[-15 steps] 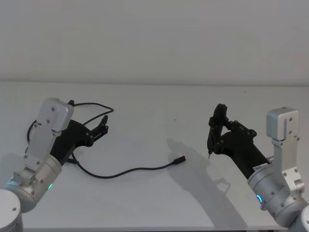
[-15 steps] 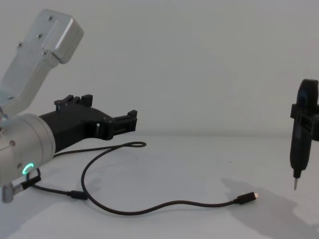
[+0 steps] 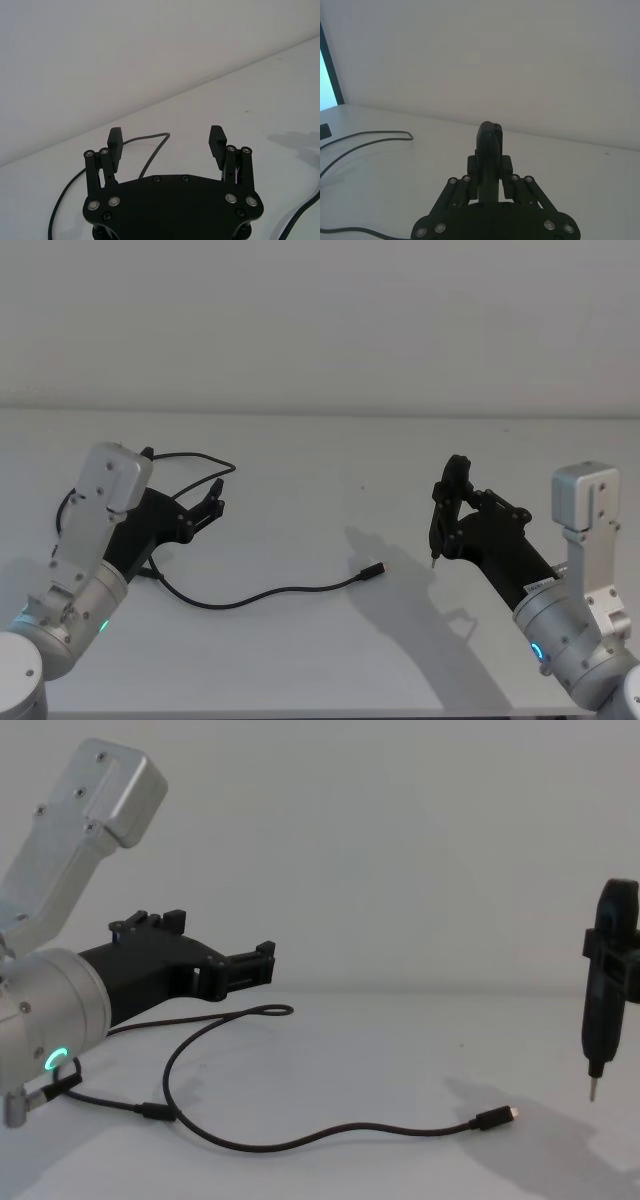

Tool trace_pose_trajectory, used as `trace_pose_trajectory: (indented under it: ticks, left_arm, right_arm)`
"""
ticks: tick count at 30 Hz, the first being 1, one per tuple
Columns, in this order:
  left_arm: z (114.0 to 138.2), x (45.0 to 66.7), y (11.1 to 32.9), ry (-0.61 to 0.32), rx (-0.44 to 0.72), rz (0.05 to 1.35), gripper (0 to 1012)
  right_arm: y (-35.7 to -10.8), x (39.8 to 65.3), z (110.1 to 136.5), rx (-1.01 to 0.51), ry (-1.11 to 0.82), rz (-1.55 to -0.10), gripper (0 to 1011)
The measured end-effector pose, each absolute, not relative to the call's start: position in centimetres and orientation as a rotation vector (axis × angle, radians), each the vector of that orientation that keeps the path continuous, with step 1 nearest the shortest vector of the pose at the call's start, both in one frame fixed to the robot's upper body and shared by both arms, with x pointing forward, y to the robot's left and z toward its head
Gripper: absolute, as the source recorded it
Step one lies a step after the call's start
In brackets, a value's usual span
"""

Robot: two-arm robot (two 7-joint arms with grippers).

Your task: Pick up the data cable with the one hand.

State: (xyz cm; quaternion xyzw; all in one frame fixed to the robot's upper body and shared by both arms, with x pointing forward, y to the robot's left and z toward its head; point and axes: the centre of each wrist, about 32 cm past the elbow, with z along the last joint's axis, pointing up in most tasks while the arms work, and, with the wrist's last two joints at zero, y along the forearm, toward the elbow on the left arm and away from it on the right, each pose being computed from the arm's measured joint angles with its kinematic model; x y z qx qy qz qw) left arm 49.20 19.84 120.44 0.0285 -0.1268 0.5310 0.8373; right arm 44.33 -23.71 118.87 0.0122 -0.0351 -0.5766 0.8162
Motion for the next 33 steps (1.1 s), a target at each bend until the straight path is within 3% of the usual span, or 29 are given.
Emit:
trace_pose_trajectory:
  ticks: [22, 33]
  left_arm:
    - [120.6, 49.2, 19.8, -0.265, 0.064, 1.110, 1001]
    - [121.6, 49.0, 19.9, -0.232, 0.088, 0.999, 1001]
  right_arm:
    - [-23.7, 44.3, 118.9, 0.026, -0.075, -1.229, 275]
    - [-23.7, 44.3, 118.9, 0.026, -0.075, -1.229, 274]
